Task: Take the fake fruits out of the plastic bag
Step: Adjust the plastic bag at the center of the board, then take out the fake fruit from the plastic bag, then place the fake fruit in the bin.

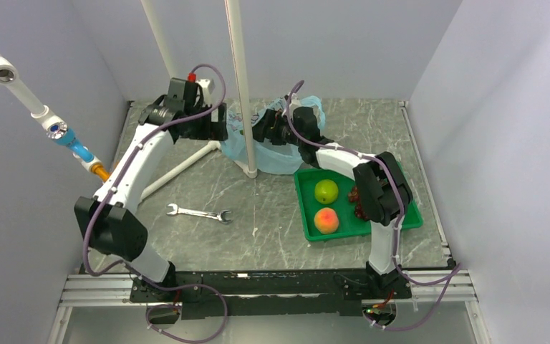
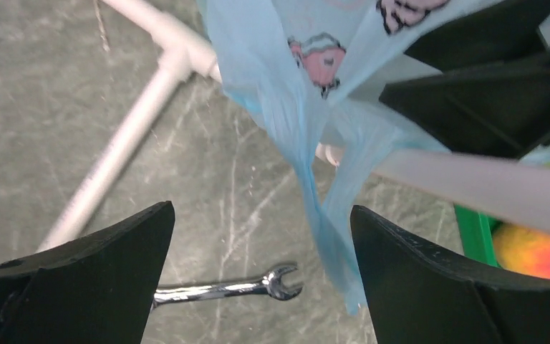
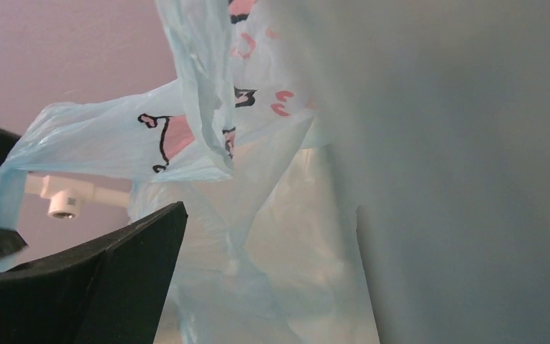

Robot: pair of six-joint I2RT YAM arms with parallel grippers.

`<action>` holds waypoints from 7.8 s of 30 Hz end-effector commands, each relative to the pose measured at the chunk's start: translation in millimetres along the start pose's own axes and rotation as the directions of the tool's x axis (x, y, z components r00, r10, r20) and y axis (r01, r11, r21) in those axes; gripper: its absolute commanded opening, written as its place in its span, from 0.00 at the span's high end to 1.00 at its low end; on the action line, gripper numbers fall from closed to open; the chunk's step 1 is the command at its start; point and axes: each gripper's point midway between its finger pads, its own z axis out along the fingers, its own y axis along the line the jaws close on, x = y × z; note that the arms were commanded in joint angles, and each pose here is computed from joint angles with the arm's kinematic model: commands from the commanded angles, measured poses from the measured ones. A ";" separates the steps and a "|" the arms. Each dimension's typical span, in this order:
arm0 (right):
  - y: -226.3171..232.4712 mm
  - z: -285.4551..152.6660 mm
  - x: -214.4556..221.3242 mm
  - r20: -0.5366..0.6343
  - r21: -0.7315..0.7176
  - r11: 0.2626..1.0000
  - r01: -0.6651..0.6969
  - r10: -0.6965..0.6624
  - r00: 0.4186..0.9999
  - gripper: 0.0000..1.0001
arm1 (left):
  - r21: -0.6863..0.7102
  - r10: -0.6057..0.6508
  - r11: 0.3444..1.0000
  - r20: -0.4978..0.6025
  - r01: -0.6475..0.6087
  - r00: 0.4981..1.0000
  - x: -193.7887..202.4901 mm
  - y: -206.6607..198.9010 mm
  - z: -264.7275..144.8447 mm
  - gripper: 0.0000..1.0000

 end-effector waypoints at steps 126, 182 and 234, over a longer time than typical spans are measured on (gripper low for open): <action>-96.7 53.9 -22.0 0.228 0.246 0.922 -0.300 0.246 0.942 0.24 | 0.257 0.087 0.961 0.070 -0.102 0.994 25.9 -41.4 6.8 1.00; 41.8 -100.9 2.3 -0.321 -0.256 0.963 -0.082 -0.005 0.947 1.00 | 0.153 0.095 0.983 0.073 -0.105 0.993 21.4 -26.9 24.1 1.00; -106.3 -355.1 67.0 0.223 0.833 0.482 -0.272 0.156 0.962 0.86 | 0.148 0.081 0.985 0.066 -0.090 0.995 25.2 -27.5 22.0 1.00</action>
